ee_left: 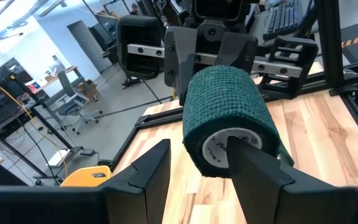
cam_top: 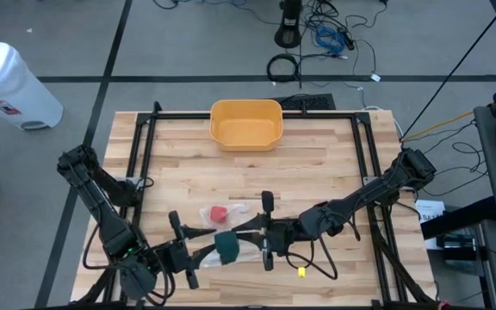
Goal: Roll bandage
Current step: Roll the green bandage
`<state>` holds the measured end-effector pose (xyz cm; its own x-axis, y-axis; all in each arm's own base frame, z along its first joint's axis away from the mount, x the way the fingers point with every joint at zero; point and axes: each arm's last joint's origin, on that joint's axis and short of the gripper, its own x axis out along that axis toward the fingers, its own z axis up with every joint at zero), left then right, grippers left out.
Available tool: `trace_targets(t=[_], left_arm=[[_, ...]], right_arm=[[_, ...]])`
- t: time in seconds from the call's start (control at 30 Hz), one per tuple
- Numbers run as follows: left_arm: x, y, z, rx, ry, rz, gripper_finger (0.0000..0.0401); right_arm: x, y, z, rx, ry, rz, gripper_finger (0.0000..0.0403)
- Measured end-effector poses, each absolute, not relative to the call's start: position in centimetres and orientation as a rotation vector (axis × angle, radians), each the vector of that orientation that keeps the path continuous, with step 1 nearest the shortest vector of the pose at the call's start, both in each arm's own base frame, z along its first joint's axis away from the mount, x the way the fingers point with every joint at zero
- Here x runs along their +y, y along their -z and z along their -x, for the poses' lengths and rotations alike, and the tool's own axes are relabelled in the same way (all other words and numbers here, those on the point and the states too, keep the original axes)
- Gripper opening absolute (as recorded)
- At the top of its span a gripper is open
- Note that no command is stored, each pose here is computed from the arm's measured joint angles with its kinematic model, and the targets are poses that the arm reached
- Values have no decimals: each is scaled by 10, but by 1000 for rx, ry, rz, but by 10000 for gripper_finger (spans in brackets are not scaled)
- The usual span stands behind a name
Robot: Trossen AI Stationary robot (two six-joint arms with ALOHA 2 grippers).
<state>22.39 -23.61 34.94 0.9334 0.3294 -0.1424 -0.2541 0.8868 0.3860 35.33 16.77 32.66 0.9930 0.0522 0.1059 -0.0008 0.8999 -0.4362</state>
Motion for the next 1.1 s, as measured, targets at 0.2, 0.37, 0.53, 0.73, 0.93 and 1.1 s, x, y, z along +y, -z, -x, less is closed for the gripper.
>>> trace_targets(t=[0.2,0.37,0.53,0.73,0.93,1.1], left_arm=[[-236,-349,-224,206,-312,-374,164],[-235,-350,-223,202,-341,-379,164],[-235,-350,-223,201,-345,-379,147],[-235,-350,-223,202,-345,-382,98],[-235,-350,-223,204,-343,-394,73],[-236,-350,-224,202,-336,-382,73]], right_arm=[[168,-327,-353,-117,-28,451,45],[168,-327,-353,-117,-28,451,45],[168,-327,-353,-117,-28,450,45],[168,-327,-353,-117,-28,450,45],[168,-327,-353,-118,-28,450,45],[168,-327,-353,-117,-28,442,45]])
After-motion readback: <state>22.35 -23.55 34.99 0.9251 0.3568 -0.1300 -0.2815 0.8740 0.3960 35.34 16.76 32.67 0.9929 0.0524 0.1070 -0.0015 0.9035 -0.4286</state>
